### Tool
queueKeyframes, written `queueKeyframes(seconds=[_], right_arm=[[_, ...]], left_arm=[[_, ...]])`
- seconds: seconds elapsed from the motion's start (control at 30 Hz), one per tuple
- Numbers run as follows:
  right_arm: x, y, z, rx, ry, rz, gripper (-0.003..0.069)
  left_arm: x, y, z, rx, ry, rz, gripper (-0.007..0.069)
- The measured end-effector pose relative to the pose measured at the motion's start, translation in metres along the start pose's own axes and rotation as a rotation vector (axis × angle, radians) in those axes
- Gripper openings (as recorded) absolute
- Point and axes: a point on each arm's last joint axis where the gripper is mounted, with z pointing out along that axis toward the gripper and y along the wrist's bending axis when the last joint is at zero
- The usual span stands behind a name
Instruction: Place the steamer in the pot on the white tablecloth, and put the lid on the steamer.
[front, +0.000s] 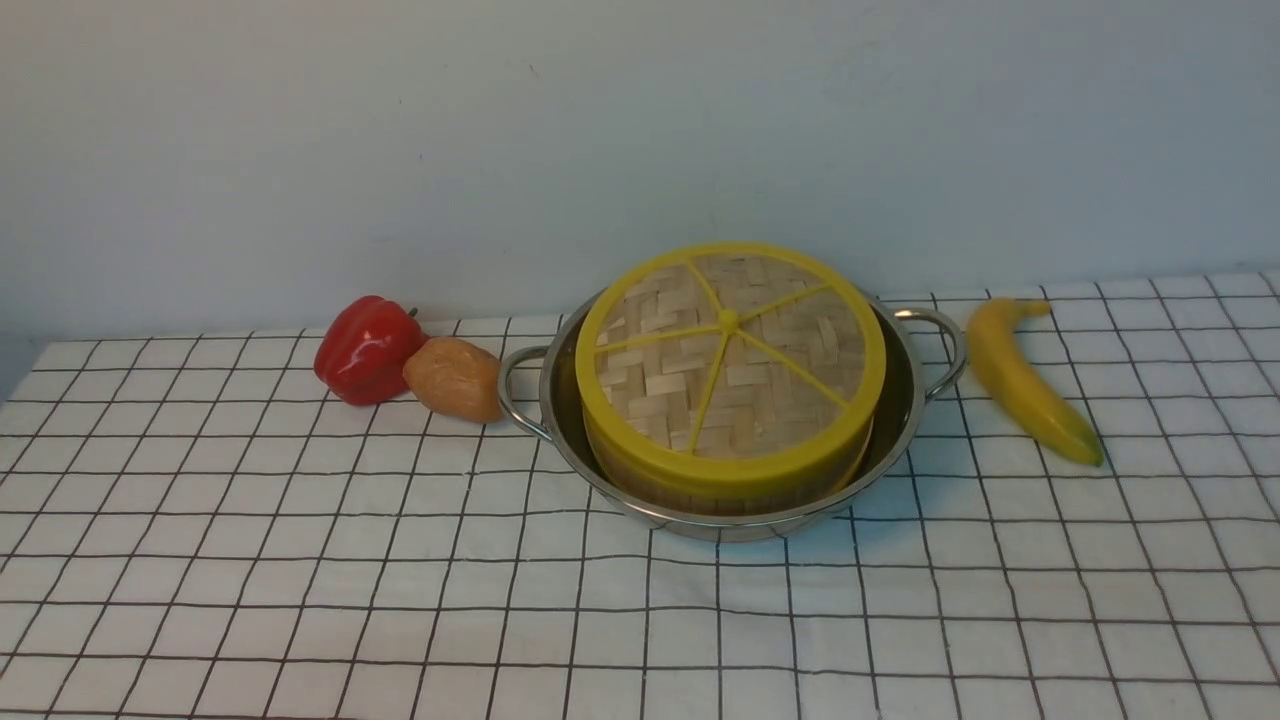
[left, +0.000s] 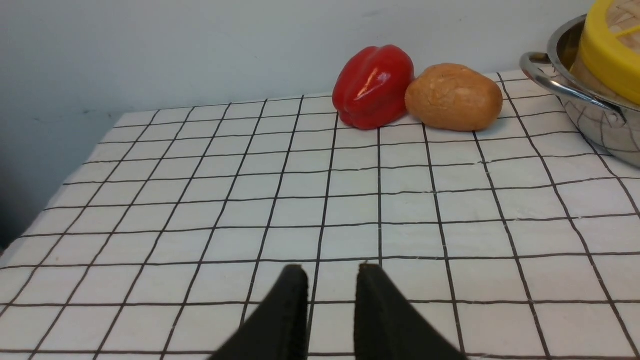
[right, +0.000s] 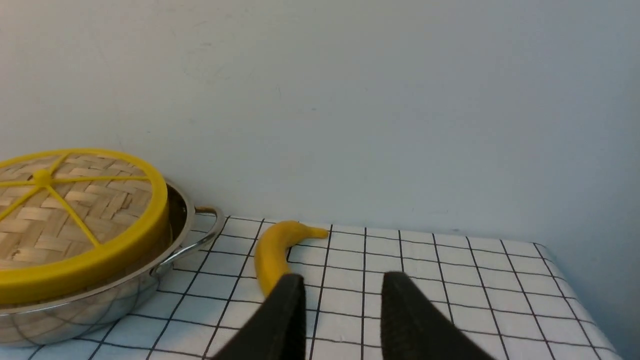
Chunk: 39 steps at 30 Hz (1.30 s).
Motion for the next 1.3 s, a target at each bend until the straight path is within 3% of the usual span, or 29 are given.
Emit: queueKeyframes(seconds=[0.5,1.3], right_arm=[[0.066,-0.002,0.013,0.017,0.073,0.044,0.024],[0.069,-0.002,0.014,0.018,0.077,0.049,0.024]], left_arm=[[0.0,0.0,0.0,0.0,0.0,0.0,0.016],[0.0,0.0,0.0,0.0,0.0,0.0,0.0201]])
